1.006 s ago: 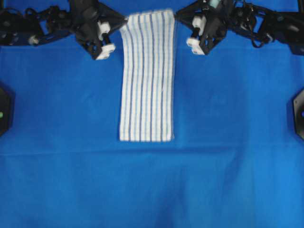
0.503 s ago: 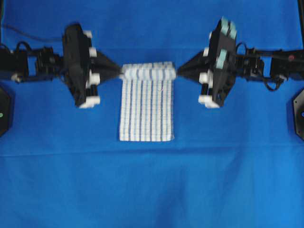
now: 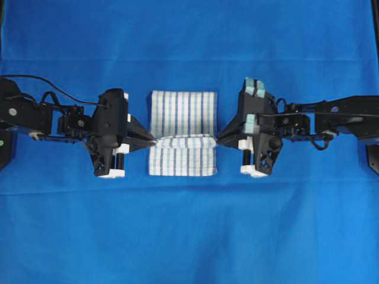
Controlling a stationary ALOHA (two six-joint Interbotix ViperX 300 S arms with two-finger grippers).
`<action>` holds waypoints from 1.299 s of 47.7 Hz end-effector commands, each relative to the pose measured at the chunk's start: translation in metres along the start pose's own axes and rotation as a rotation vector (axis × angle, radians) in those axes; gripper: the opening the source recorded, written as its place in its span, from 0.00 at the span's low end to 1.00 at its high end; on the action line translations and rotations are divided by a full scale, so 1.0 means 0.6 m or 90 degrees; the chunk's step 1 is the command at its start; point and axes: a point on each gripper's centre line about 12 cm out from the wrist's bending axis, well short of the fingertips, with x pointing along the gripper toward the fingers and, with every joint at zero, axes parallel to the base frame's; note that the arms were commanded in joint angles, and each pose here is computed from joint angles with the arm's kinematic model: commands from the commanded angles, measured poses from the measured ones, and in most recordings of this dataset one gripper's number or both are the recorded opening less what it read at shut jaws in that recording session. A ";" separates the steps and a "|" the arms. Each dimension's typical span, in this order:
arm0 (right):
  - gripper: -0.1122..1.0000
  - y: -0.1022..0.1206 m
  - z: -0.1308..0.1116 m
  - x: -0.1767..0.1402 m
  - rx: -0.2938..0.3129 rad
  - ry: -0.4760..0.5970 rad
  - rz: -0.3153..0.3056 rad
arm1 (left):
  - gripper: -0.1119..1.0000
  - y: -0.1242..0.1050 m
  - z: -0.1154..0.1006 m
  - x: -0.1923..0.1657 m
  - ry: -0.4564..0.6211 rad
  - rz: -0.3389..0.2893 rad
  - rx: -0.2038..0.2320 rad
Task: Fold a vertical towel.
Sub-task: 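Lift the top edge and fold it down toward the bottom edge, then lower the folded edge onto the bottom edge and open both grippers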
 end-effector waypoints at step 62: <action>0.61 0.070 0.041 -0.023 -0.014 -0.032 0.061 | 0.61 -0.050 0.026 -0.014 -0.026 -0.046 0.041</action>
